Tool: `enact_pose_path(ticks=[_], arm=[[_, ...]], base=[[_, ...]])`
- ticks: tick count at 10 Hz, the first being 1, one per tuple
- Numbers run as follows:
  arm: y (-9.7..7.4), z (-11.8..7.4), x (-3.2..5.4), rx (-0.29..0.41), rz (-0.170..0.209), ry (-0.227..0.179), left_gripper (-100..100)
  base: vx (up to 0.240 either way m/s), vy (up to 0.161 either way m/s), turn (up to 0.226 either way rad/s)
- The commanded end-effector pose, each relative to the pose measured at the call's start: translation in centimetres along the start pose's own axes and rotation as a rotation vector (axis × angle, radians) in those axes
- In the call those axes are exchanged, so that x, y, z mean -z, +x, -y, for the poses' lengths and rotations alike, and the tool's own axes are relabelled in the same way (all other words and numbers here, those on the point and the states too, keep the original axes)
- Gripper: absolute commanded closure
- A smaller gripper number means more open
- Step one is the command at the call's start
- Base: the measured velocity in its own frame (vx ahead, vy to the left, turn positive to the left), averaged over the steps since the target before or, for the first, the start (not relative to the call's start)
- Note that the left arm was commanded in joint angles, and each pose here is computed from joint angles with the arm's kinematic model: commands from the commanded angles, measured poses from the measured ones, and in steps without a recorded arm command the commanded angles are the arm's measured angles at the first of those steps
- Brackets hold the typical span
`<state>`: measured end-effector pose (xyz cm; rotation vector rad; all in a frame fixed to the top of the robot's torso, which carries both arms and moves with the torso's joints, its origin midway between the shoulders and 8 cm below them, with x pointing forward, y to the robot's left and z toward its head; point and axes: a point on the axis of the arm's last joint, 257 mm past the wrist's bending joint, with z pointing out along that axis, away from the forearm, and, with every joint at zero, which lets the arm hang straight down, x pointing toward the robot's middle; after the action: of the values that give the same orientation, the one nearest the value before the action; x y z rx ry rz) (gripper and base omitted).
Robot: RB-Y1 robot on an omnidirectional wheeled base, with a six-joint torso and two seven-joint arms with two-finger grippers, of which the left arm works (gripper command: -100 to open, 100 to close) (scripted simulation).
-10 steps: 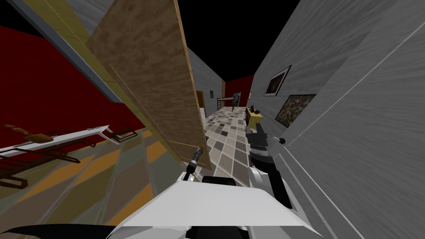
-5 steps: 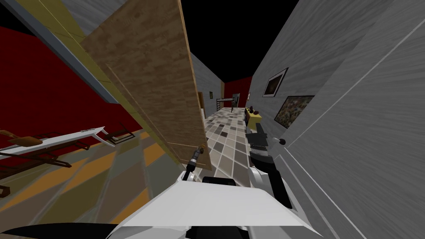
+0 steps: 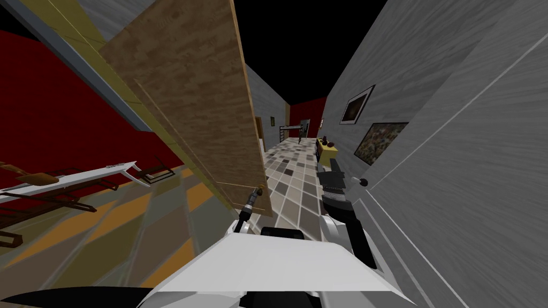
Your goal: Push the door open
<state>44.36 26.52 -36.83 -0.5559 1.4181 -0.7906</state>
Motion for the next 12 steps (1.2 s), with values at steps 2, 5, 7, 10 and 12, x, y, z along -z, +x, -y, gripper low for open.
enact_pose_path(ticks=[2,5,7,10,12], arm=[[-0.1,-0.5,0.27,-0.069,-0.012,0.000,-100],[-0.4,-1.1,0.50,-0.167,-0.026,0.000,-100],[-0.6,-1.4,0.58,-0.210,-0.030,0.000,-100],[-0.9,-1.9,0.77,-0.294,-0.040,0.000,-100],[-1.2,-2.5,0.98,-0.368,-0.050,0.000,-100]], base=[[-0.063,-0.037,0.012],[-0.062,-0.043,0.021],[-0.045,-0.041,0.018],[-0.037,-0.036,0.015],[-0.047,-0.035,0.021]])
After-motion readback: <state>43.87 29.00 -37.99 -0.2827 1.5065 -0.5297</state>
